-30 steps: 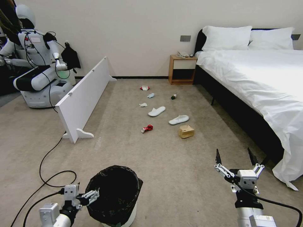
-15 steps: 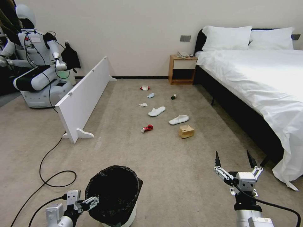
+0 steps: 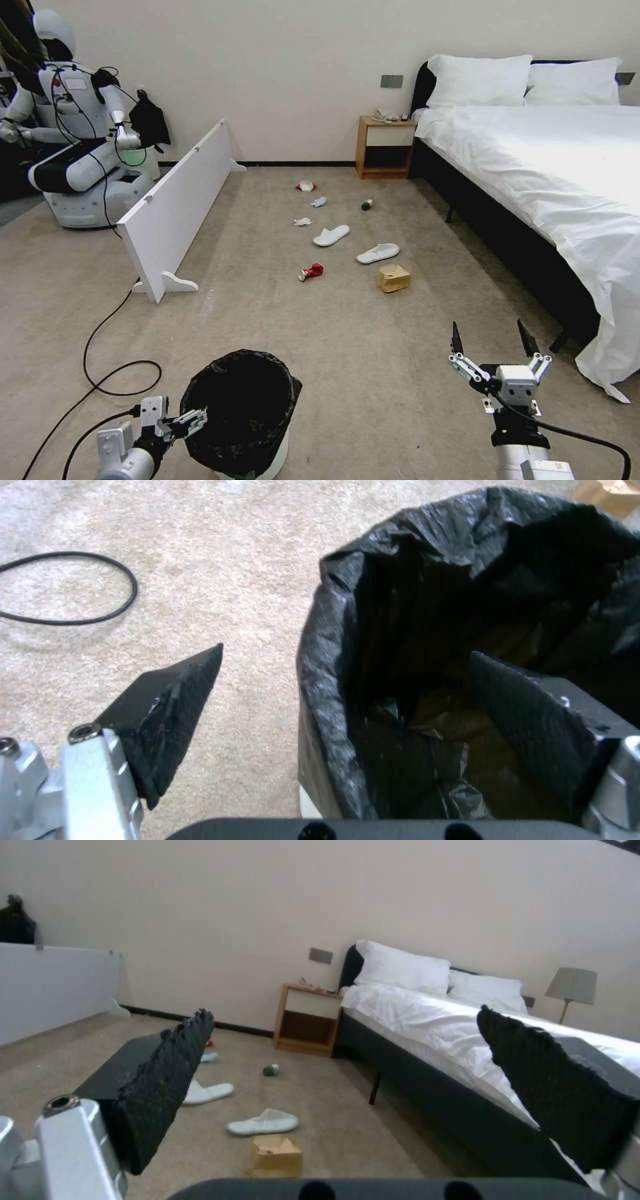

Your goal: Pick up the trash bin, then pick up the garbage from the floor and place it into the trash bin.

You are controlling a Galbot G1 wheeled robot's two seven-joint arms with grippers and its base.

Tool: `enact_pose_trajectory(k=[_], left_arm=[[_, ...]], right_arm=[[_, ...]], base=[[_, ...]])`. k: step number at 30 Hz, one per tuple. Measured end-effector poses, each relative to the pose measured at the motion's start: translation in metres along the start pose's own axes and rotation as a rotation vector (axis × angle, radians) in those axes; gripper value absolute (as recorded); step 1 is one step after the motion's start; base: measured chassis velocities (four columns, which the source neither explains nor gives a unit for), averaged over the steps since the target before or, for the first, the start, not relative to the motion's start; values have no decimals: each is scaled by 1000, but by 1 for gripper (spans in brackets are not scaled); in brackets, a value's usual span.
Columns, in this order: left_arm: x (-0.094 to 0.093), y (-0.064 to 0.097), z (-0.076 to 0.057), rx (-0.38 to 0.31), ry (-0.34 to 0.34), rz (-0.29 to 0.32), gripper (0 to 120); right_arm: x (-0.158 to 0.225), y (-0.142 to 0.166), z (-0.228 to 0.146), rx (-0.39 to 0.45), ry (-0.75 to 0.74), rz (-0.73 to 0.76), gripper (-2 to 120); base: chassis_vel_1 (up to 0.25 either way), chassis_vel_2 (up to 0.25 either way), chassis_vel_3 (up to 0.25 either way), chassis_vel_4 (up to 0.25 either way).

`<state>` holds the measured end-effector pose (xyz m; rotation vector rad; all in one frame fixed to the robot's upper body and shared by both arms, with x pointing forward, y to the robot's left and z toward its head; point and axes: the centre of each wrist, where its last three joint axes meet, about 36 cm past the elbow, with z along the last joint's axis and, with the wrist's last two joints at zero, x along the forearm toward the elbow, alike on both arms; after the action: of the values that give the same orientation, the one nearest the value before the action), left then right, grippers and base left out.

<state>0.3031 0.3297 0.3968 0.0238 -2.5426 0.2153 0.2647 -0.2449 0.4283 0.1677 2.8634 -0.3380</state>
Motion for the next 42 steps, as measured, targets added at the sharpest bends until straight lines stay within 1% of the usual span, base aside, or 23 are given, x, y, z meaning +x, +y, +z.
enact_pose_trajectory(k=[2, 3, 4, 6, 7, 9, 10, 13, 14, 16, 17, 18, 21, 22, 23, 24, 25, 27, 28, 38, 41, 42], left_arm=[[-1, 0, -1, 1, 1, -2, 97], [-2, 2, -1, 9, 13, -9, 93], [-2, 2, -1, 9, 13, -9, 93], [-4, 4, -1, 16, 33, -18, 84], [-4, 4, -1, 16, 33, -18, 84], [-9, 6, 1, 25, 70, -28, 72], [-9, 6, 1, 25, 70, -28, 72], [-16, 10, 3, 40, 107, -43, 57], [-16, 10, 3, 40, 107, -43, 57], [-19, 13, 6, 53, 132, -51, 48], [-20, 14, 7, 54, 137, -53, 43], [-20, 14, 7, 54, 137, -53, 43], [-21, 15, 8, 58, 143, -53, 29], [-21, 15, 8, 58, 143, -53, 29], [-22, 15, 8, 60, 144, -52, 26], [-22, 15, 8, 64, 147, -52, 19], [-22, 15, 8, 64, 147, -52, 19], [-23, 15, 8, 65, 155, -50, 8], [-23, 13, 8, 65, 157, -44, 5], [-22, 8, 10, 63, 159, -36, 5], [-19, 7, 10, 68, 142, -29, 5], [-16, 7, 11, 62, 114, -7, 5]], right_arm=[[0, 0, 0, -1, 0, -1, 100], [0, 2, 0, -6, 2, -6, 100], [0, 2, 0, -6, 2, -6, 100], [0, 4, 0, -10, 4, -11, 100], [0, 4, 0, -10, 4, -11, 100], [-1, 5, 0, -13, 5, -14, 100], [-1, 5, 0, -13, 5, -14, 100], [-1, 7, -1, -21, 8, -21, 100], [-1, 7, -1, -21, 8, -21, 100], [-1, 9, -1, -26, 10, -28, 100], [-1, 10, -1, -28, 10, -32, 100], [-1, 10, -1, -28, 10, -32, 100], [0, 11, -1, -30, 11, -36, 100], [0, 11, -1, -30, 11, -36, 100], [0, 12, -1, -31, 11, -37, 100], [0, 12, -1, -31, 11, -37, 100], [0, 12, -1, -31, 11, -37, 100], [0, 13, -1, -33, 12, -40, 100], [0, 13, -1, -34, 12, -41, 100], [0, 13, -2, -33, 12, -44, 100], [1, 13, -2, -31, 14, -45, 100], [1, 13, -2, -31, 14, -45, 100]], base=[[0, 0, 0, 0], [0, 0, 0, 0], [0, 0, 0, 0], [0, 0, 0, 0], [0, 0, 0, 0], [0, 0, 0, 0], [0, 0, 0, 0], [0, 0, 0, 0], [0, 0, 0, 0], [0, 0, 0, 0], [0, 0, 0, 0], [0, 0, 0, 0], [0, 0, 0, 0], [0, 0, 0, 0], [0, 0, 0, 0], [0, 0, 0, 0], [0, 0, 0, 0], [0, 0, 0, 0], [0, 0, 0, 0], [0, 0, 0, 0], [0, 0, 0, 0], [0, 0, 0, 0]])
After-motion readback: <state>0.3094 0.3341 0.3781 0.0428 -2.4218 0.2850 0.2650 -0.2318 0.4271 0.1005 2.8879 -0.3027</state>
